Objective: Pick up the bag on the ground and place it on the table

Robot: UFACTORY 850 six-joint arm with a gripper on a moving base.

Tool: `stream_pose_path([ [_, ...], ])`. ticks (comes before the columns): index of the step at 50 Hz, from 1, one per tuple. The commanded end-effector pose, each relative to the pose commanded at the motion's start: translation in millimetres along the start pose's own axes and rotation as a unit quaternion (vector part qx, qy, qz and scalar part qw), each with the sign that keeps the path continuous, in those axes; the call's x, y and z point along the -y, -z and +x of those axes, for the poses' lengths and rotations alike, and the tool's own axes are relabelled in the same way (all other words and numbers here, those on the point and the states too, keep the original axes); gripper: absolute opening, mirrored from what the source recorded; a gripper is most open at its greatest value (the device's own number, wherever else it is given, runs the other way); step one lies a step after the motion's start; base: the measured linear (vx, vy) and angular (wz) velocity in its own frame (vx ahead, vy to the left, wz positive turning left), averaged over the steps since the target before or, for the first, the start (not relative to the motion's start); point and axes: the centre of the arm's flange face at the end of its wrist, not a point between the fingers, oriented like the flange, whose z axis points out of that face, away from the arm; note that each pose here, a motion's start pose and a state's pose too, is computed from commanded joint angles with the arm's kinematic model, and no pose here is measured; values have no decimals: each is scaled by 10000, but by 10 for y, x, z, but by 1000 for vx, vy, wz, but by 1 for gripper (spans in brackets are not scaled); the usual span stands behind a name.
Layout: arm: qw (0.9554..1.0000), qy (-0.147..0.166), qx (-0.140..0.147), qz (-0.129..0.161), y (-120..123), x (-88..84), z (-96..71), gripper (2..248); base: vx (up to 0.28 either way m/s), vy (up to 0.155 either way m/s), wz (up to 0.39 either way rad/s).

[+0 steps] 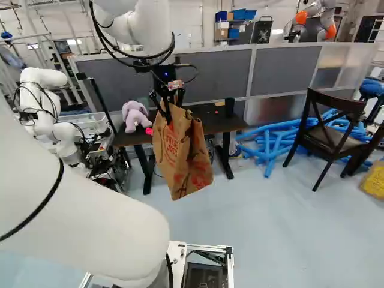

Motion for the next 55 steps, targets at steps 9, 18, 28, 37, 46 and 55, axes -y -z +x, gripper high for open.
stream_pose_path([
  [9, 10000, 0, 0, 0, 0, 0, 0, 26, 26, -69, -279],
  [18, 10000, 0, 0, 0, 0, 0, 0, 26, 56, -63, -161],
  [28, 10000, 0, 0, 0, 0, 0, 0, 26, 57, -31, -16],
  [37, 10000, 0, 0, 0, 0, 0, 0, 26, 57, -27, -2],
  [46, 10000, 0, 0, 0, 0, 0, 0, 26, 73, -29, -1],
  [55, 10000, 0, 0, 0, 0, 0, 0, 26, 98, -39, 0],
])
